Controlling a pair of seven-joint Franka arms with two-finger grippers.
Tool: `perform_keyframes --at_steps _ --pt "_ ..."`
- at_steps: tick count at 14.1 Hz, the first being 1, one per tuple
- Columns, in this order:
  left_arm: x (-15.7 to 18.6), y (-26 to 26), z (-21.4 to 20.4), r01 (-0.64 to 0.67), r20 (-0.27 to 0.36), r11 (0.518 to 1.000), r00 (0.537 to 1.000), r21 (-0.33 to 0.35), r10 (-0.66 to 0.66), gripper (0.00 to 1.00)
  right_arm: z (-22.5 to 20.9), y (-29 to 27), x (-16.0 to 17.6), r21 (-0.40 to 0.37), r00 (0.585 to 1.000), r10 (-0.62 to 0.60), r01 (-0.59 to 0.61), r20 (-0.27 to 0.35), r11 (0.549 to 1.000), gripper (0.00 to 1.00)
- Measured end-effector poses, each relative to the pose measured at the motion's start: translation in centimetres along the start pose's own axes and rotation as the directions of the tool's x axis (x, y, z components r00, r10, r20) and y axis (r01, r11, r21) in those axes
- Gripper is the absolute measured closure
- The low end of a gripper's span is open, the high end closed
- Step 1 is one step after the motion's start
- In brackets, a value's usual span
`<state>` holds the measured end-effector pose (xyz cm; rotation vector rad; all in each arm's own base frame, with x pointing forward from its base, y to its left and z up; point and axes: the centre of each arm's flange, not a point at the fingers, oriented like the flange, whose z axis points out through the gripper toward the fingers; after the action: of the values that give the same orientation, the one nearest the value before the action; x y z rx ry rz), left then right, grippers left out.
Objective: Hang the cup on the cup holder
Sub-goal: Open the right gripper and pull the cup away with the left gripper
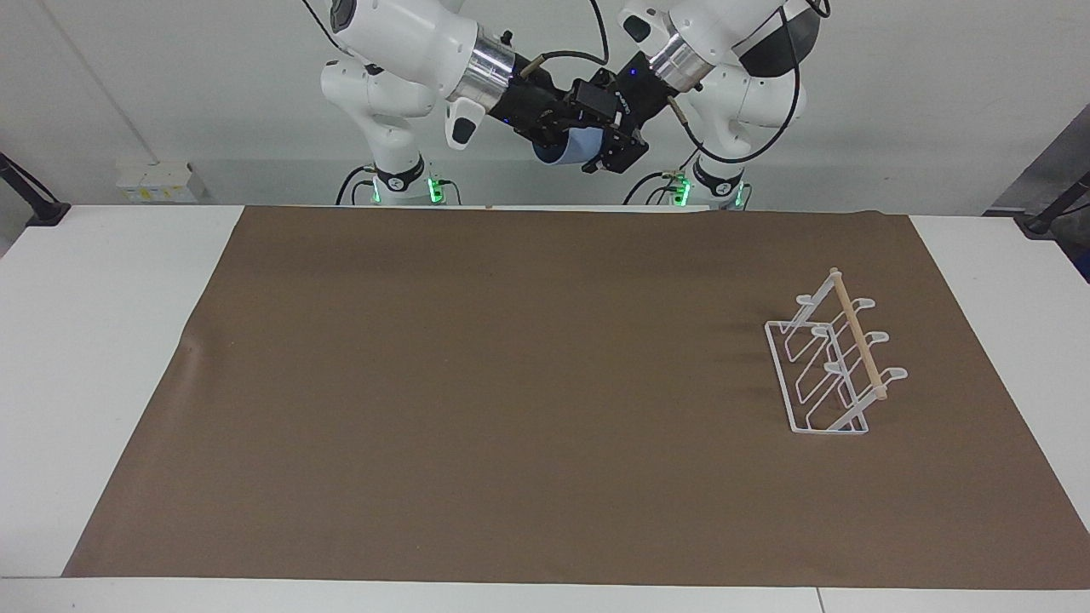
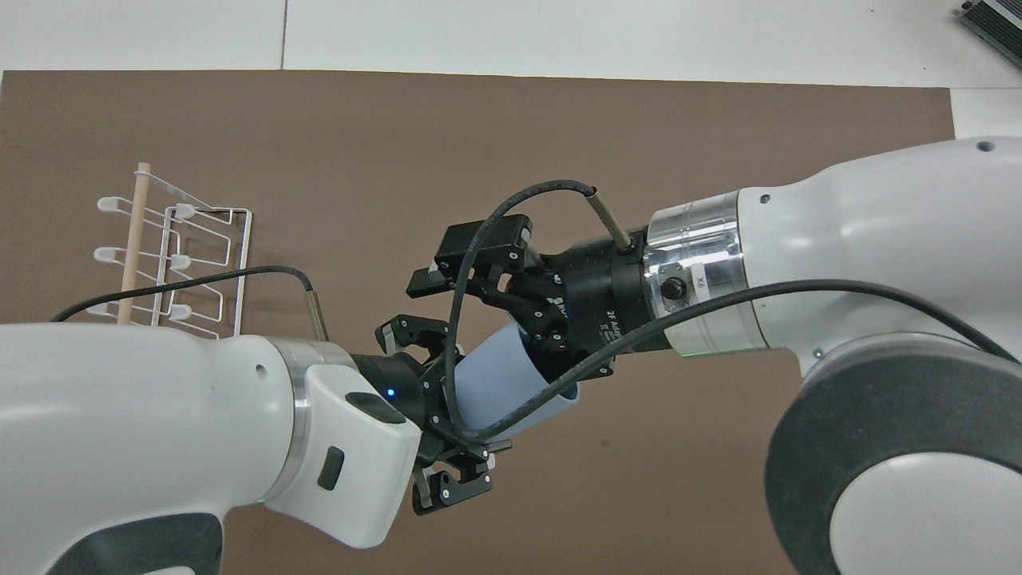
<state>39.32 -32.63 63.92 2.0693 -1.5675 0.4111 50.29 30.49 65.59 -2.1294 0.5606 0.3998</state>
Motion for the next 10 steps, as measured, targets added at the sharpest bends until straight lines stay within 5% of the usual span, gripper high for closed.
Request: perform_keyframes --at_steps 10 --pt "-3.6 -1.5 -1.9 -0.124 0.076 0.988 0.988 -0.093 0.131 0.29 -0.3 -0.2 0.8 0.029 1.0 -0.008 0.008 -0.027 1.0 0.0"
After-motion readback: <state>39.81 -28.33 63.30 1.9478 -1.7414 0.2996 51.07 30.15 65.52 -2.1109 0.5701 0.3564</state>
